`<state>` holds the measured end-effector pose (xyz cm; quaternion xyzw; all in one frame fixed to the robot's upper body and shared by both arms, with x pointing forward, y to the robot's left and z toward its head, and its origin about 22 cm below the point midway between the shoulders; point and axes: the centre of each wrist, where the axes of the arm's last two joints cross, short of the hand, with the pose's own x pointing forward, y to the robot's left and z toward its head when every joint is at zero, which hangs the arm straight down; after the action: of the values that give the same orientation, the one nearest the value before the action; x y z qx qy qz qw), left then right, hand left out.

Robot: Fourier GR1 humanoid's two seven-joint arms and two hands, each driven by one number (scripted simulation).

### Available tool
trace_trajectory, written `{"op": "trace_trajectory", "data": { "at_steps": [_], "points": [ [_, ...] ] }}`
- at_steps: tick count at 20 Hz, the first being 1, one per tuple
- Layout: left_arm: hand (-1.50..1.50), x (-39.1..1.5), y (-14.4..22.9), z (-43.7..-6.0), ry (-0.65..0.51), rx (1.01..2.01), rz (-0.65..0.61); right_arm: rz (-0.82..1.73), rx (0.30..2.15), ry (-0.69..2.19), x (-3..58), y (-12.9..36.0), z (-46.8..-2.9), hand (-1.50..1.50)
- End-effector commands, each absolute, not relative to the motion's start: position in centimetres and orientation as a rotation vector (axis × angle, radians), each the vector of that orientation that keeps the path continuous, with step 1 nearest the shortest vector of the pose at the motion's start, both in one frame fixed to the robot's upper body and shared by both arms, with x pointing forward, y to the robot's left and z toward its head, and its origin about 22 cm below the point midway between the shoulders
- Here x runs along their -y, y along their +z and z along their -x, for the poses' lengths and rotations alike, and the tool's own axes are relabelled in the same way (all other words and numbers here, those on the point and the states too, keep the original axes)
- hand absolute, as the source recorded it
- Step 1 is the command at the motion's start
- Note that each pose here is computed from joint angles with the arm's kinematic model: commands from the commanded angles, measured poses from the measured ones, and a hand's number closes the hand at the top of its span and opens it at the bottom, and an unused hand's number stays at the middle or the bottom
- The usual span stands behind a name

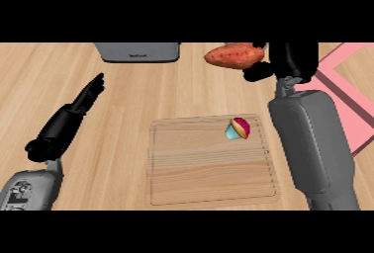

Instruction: Pick the sweet potato from the cutting board and place it in the cardboard box

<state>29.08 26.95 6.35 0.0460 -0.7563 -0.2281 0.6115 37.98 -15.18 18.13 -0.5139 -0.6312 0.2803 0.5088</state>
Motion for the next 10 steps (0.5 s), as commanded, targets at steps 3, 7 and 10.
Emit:
{"op": "trace_trajectory", "data": {
  "at_steps": [3, 7, 10],
  "points": [
    [0.00, -27.3, 6.3, -29.9, -0.512, 1.760, -0.087, 1.320, 1.457, 0.431, 20.8, 19.5, -38.6, 1.50],
    [0.00, -27.5, 6.6, -28.7, -0.519, 1.758, -0.098, 1.336, 1.376, 0.414, 26.1, 19.4, -38.9, 1.50],
    [0.00, -27.9, 6.4, -29.4, -0.521, 1.748, -0.093, 1.410, 1.301, 0.500, 28.3, 19.5, -40.3, 1.50]
  ]
}}
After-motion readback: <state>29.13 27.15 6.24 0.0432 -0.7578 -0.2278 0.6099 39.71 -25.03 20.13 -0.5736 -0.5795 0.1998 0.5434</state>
